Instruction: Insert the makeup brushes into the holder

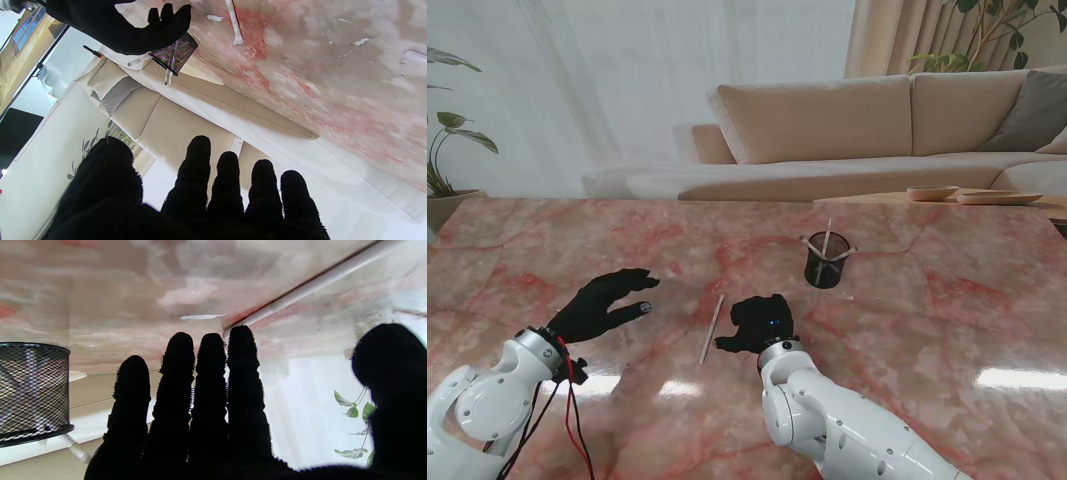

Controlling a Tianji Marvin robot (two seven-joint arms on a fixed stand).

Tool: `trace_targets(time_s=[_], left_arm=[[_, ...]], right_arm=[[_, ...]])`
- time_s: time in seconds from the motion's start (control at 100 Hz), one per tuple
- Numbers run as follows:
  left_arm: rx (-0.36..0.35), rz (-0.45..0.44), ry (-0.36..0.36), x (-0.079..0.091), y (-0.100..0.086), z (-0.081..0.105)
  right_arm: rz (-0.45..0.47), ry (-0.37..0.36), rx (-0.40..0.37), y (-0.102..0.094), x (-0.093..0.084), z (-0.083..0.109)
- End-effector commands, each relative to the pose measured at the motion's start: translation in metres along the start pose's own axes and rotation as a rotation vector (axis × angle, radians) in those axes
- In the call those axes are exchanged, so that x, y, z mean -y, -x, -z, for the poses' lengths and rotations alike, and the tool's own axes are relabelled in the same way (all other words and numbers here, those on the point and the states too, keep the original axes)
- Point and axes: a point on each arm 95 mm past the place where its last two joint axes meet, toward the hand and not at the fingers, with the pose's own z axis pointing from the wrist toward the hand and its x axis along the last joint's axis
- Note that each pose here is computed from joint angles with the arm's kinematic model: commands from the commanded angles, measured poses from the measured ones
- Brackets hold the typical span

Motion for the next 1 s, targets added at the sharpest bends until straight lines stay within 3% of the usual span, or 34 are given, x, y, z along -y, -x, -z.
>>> trace_targets(time_s=[0.0, 0.48, 0.99], left_arm=[[-0.003, -0.002, 0.004, -0.001, -0.001, 0.001], [-0.001, -0.006, -0.002, 0.002, -0.002, 0.004], [0.015, -0.011, -0.009, 0.005, -0.002, 0.01]], right_arm=[[-0.006, -0.023, -0.003, -0.008, 0.001, -0.005], [0.09, -0.079, -0.006, -0.027, 0.013, -0.036], [0.17, -0.155, -0.063, -0.035, 0.032, -0.045]])
